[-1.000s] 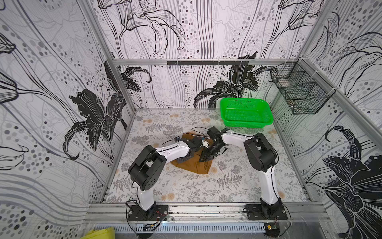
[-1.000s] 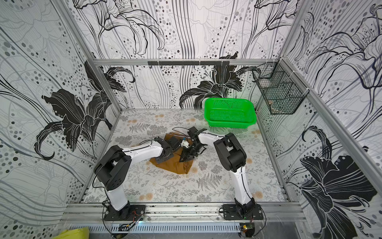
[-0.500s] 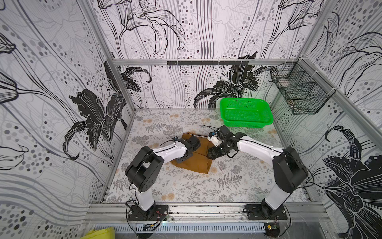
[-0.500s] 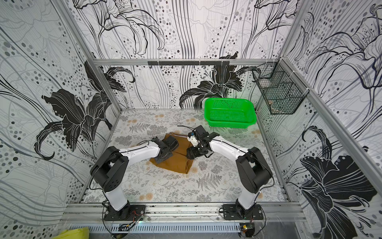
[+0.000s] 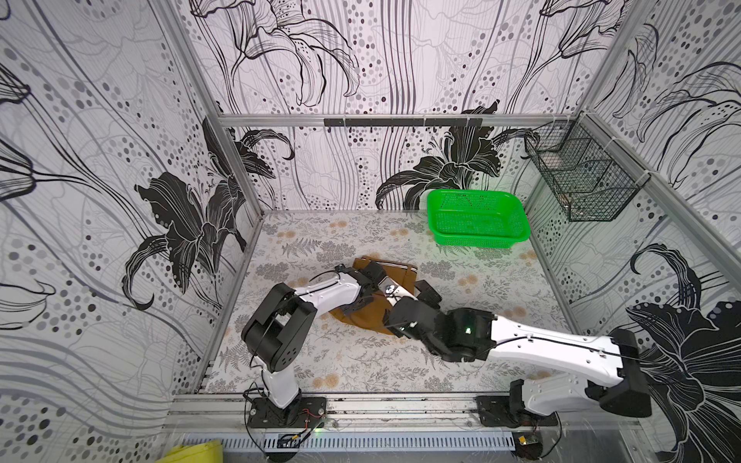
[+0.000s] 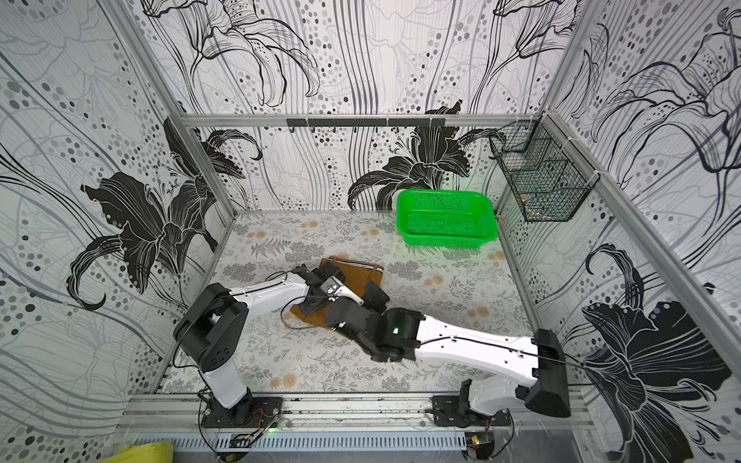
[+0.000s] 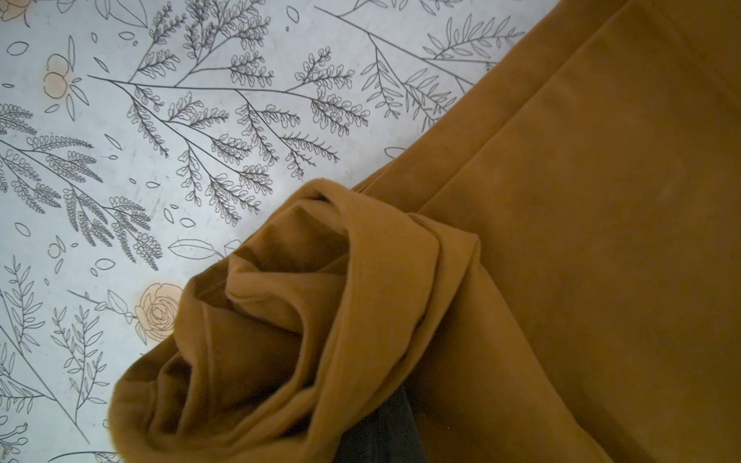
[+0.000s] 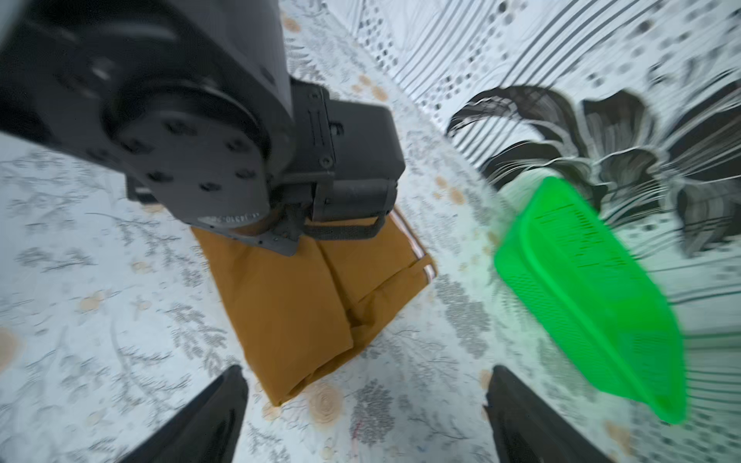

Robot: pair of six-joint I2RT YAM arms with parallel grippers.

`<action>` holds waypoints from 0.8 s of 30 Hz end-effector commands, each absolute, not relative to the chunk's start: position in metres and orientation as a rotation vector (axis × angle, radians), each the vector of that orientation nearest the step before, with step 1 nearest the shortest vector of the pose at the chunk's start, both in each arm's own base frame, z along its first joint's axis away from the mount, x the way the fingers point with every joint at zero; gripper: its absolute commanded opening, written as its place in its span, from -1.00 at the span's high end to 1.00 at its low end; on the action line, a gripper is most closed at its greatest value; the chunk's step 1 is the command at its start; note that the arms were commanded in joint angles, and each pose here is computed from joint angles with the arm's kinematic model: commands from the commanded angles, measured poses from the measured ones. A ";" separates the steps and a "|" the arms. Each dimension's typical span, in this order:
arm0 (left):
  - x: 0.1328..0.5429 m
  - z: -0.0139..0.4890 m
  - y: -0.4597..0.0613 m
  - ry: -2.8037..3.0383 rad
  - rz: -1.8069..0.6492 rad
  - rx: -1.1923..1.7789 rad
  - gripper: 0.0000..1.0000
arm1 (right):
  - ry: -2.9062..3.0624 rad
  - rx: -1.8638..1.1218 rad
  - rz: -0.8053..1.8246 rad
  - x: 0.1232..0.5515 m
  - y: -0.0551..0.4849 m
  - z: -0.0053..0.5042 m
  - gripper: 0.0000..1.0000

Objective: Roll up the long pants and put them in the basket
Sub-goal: Roll the long pant at the center of the board.

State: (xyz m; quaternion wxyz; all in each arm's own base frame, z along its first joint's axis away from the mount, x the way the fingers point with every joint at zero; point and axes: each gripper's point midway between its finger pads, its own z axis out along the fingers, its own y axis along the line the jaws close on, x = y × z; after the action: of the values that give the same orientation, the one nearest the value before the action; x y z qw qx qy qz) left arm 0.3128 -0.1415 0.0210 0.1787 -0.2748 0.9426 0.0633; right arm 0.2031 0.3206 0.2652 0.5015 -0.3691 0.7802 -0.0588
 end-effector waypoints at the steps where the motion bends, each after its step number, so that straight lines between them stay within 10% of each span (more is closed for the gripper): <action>1: 0.278 -0.057 -0.121 2.841 0.260 -0.842 1.00 | 1.755 -0.662 -0.482 0.216 0.291 0.309 -0.99; 12: 0.281 -0.048 -0.120 2.832 0.223 -0.804 1.00 | 2.023 -1.081 -0.221 0.169 0.346 0.207 -0.99; 24: 0.290 -0.046 -0.120 2.849 0.199 -0.771 1.00 | 2.029 -1.435 -0.496 0.138 0.355 0.073 -0.99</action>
State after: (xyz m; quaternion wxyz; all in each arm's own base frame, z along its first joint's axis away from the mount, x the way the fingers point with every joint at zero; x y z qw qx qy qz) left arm 0.3139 -0.1411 0.0216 0.1674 -0.2560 0.9514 0.0355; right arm 0.1364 0.3466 0.0801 0.3018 -0.5349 0.7678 -0.1822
